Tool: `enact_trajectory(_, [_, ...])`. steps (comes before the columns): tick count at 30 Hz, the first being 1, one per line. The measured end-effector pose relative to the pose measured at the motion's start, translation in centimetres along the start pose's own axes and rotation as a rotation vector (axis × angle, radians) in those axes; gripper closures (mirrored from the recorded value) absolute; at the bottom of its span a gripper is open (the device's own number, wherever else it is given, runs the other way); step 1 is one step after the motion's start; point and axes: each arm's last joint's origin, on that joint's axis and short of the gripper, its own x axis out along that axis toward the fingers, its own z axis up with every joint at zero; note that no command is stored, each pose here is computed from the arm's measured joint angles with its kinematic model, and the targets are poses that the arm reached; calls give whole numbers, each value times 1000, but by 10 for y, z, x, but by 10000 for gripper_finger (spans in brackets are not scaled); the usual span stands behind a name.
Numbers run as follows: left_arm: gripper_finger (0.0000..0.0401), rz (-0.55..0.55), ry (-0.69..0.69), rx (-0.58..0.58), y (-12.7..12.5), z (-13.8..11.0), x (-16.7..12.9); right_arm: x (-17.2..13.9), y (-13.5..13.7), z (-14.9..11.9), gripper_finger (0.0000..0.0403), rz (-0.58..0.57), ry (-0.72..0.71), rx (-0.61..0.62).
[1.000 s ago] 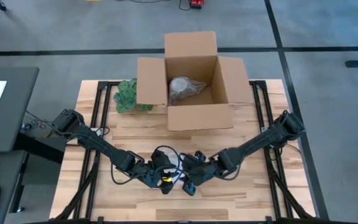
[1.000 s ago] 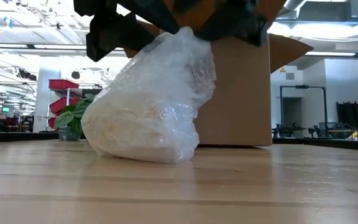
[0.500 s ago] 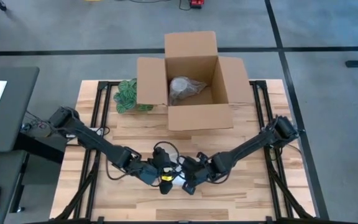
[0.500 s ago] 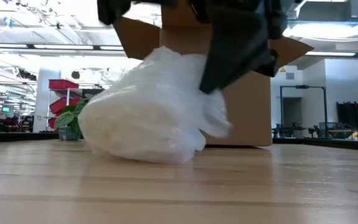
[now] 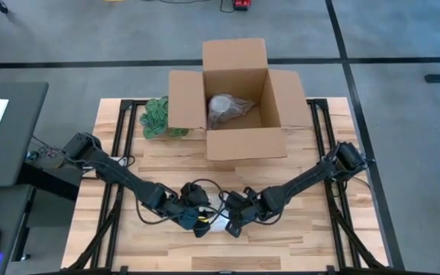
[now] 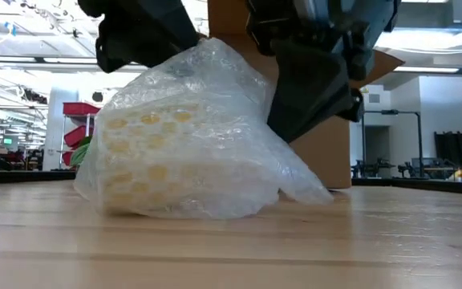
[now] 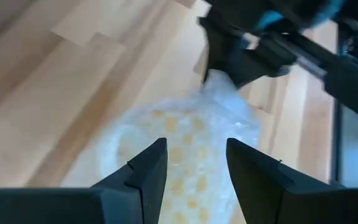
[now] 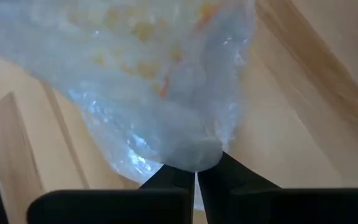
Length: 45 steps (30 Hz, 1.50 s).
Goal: Wrap mug
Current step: Wrap the yellow mug with bubble wrap
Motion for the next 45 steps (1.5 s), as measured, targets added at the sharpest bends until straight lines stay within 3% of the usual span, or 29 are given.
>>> enact_trajectory(7, [256,26,18,-7,-5,-17,27,5,1,1,403,77,-38,26])
enact_trajectory(12, [256,42,17,-31,-6,-22,36,3,-1,0,403,59,-18,19])
enact_trajectory(19, [256,27,26,-36,-7,-22,37,-24,-9,1,400,-2,29,45])
enact_trajectory(32, [256,31,38,-32,-6,-24,38,-73,-5,11,295,111,-1,144])
enact_trajectory(36, [256,32,39,-32,-6,-24,38,-85,-5,13,270,165,38,229])
enact_trajectory(41, [255,32,40,-31,-6,-24,38,-91,1,12,280,267,114,266])
enact_trajectory(45, [255,33,41,-30,-6,-24,38,-61,4,9,316,232,112,233])
